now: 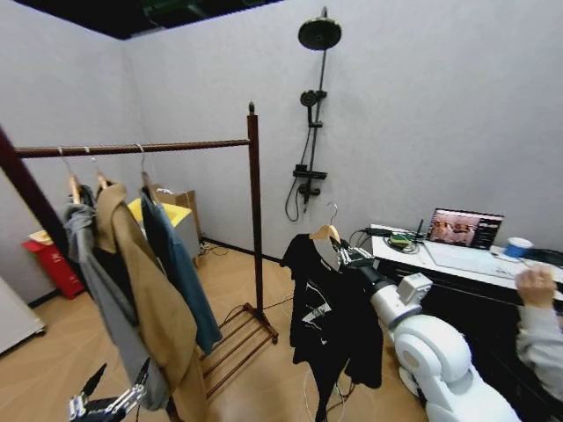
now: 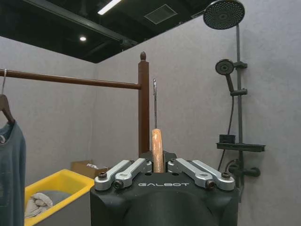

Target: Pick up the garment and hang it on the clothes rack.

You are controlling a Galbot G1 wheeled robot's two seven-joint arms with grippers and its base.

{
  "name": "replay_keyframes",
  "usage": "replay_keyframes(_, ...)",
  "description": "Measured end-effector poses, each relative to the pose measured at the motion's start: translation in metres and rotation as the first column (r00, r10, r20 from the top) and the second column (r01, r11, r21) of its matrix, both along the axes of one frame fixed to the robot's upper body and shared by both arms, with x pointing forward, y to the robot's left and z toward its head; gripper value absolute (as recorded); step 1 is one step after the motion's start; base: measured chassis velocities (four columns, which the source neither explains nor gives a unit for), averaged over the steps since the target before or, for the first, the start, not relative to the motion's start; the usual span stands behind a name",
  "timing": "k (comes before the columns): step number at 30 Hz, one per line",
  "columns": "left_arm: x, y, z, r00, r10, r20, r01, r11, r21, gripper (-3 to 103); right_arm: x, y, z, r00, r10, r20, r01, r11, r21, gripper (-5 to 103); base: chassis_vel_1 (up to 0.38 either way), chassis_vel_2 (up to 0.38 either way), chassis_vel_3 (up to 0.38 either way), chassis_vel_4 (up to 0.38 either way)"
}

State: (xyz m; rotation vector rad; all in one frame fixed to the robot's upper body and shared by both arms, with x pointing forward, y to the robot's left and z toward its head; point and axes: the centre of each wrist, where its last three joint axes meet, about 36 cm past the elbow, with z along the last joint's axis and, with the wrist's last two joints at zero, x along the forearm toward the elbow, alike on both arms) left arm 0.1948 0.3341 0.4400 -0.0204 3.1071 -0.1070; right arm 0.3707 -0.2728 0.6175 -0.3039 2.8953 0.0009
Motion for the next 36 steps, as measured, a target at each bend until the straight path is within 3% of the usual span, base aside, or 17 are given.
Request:
replay_keyframes(25, 0.000, 0.000, 0.000, 1.000, 0.000, 0.000, 0.000, 1.000, 0.000, 100, 0.012, -0.023, 0.011, 0.997, -0.071, 0.022, 0.072, 0.997, -0.026, 9, 0.118, 0.120, 0.123, 0.122)
replay_keyframes(36, 0.000, 0.000, 0.000, 1.000, 0.000, 0.000, 0.000, 1.000, 0.000, 100, 0.015, -0.026, 0.008, 0.994, -0.101, 0.041, 0.102, 0.995, -0.023, 9, -0.017, 0.045, 0.046, -0.017)
